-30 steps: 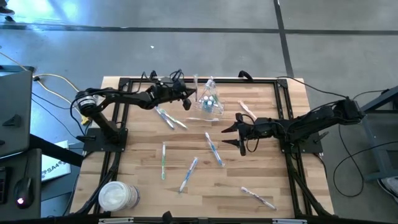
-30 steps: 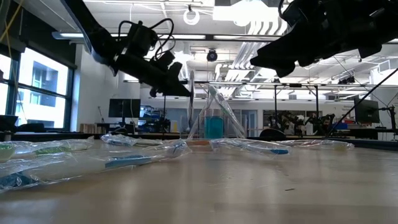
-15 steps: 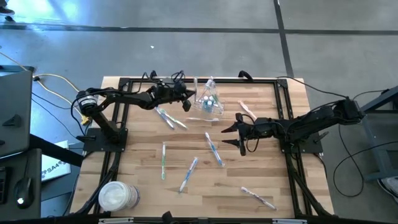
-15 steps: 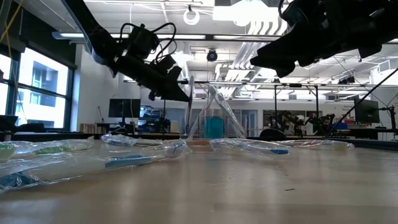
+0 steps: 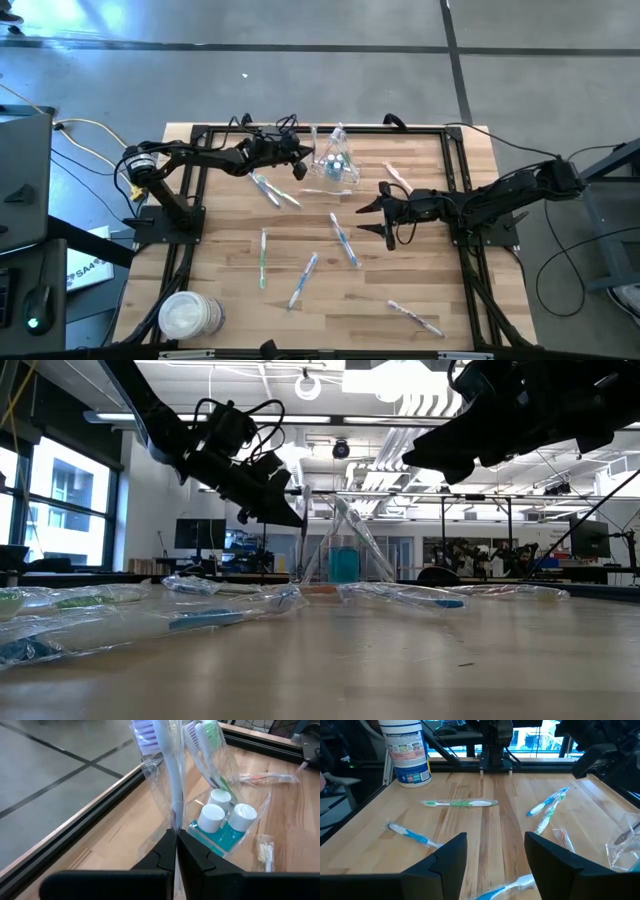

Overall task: Pick & Place toothbrushing station
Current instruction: Put the top violet toothbrush into the transparent organizer, then put the top blue toothbrush into the transparent organizer

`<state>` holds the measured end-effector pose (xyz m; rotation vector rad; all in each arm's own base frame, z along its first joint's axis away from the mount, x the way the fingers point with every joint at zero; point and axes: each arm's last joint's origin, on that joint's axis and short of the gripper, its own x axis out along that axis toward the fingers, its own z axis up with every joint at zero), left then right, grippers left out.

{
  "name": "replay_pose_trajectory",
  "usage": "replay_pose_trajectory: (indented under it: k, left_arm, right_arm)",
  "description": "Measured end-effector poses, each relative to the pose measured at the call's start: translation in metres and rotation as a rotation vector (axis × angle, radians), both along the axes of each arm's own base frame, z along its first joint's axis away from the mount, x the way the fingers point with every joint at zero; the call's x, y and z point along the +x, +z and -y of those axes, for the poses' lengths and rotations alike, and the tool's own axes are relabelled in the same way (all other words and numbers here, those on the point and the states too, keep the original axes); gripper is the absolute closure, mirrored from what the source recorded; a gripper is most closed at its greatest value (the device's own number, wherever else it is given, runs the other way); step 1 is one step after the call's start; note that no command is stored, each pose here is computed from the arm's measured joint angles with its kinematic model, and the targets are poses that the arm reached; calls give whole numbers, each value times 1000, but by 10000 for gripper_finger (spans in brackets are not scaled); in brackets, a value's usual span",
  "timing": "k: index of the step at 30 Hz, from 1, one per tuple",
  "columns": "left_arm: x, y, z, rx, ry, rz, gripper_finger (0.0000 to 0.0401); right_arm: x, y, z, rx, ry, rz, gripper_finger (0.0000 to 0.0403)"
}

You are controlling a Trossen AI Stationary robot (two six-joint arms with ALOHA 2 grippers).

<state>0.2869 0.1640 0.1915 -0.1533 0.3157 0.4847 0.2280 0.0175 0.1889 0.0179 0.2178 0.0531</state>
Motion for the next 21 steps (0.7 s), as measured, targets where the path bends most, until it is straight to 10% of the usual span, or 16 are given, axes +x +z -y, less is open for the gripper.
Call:
replay_pose_trajectory:
  k: [21]
  left_arm:
    - [1, -1, 2, 13, -63, -16, 261]
  right_arm:
    - [0, 0, 0, 0, 0, 0, 212]
